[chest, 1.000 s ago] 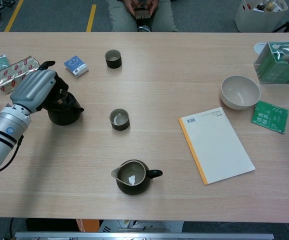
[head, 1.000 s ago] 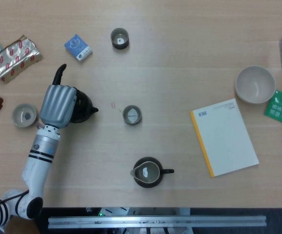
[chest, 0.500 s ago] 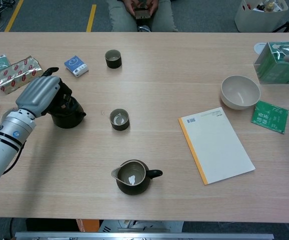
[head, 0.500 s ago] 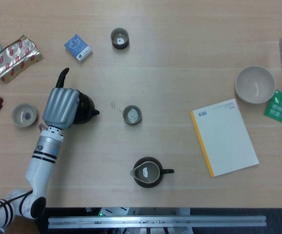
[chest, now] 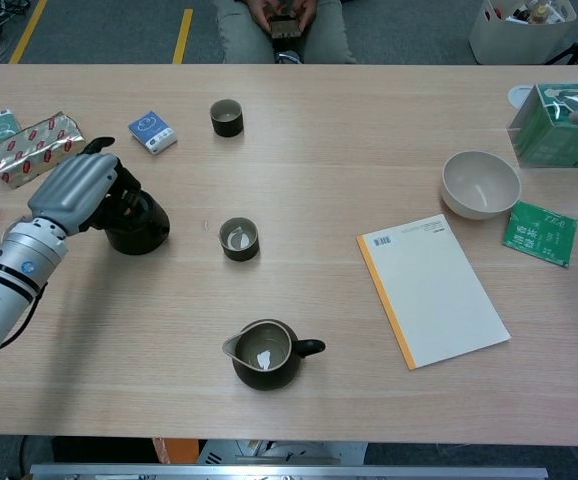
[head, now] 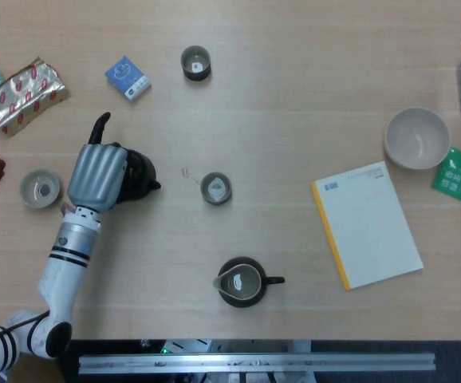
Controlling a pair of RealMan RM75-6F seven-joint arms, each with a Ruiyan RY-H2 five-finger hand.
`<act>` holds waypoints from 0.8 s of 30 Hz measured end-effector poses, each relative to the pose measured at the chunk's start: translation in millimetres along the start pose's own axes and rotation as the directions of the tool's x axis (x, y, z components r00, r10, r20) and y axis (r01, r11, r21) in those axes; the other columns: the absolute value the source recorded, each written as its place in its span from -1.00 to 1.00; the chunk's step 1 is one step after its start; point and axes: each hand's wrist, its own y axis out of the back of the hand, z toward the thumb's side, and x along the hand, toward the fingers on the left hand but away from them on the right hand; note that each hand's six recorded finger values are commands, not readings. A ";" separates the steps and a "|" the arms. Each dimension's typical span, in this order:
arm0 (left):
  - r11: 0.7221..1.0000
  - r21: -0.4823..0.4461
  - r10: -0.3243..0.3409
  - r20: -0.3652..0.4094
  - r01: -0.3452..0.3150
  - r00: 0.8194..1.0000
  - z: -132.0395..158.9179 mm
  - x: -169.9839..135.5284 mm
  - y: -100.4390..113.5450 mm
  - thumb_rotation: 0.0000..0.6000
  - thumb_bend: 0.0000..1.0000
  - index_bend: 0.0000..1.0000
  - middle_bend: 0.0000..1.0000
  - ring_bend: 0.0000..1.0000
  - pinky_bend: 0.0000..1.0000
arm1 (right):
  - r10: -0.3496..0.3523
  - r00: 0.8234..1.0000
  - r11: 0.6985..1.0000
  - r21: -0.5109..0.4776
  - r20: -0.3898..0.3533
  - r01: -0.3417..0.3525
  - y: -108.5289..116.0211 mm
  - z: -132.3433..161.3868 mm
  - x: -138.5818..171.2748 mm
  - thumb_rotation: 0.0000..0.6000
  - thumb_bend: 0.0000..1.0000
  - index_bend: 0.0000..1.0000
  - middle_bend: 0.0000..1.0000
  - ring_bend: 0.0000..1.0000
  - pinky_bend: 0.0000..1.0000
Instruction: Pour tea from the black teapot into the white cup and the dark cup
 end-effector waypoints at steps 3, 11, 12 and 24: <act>1.000 0.007 -0.012 -0.004 0.012 1.000 -0.1 -0.2 1.0 1.00 -0.39 0.35 0.46 0.06 -0.93 | -0.003 1.000 1.000 -0.001 0.001 0.003 0.6 -0.4 0.2 1.00 -0.61 -0.87 -0.71 -0.94 -0.92; 0.998 0.004 -0.055 -0.030 0.055 0.998 -0.4 0.6 2.8 0.97 -0.39 0.23 0.38 -0.02 -0.93 | -0.004 1.000 1.000 -0.004 0.006 0.004 0.5 -1.7 0.7 1.00 -0.61 -0.87 -0.71 -0.95 -0.92; 0.998 0.001 -0.060 -0.032 0.060 0.998 -0.5 0.6 2.9 0.94 -0.39 0.21 0.37 -0.03 -0.93 | -0.003 1.000 1.000 -0.004 0.007 0.003 0.5 -1.8 0.7 1.00 -0.61 -0.87 -0.71 -0.95 -0.92; 0.993 -0.022 -0.117 -0.051 0.116 0.992 3.5 0.6 10.0 0.73 -0.39 -0.02 0.18 -0.22 -0.93 | -0.005 1.000 1.000 -0.005 0.009 0.005 0.3 -2.7 0.2 1.00 -0.61 -0.87 -0.71 -0.95 -0.92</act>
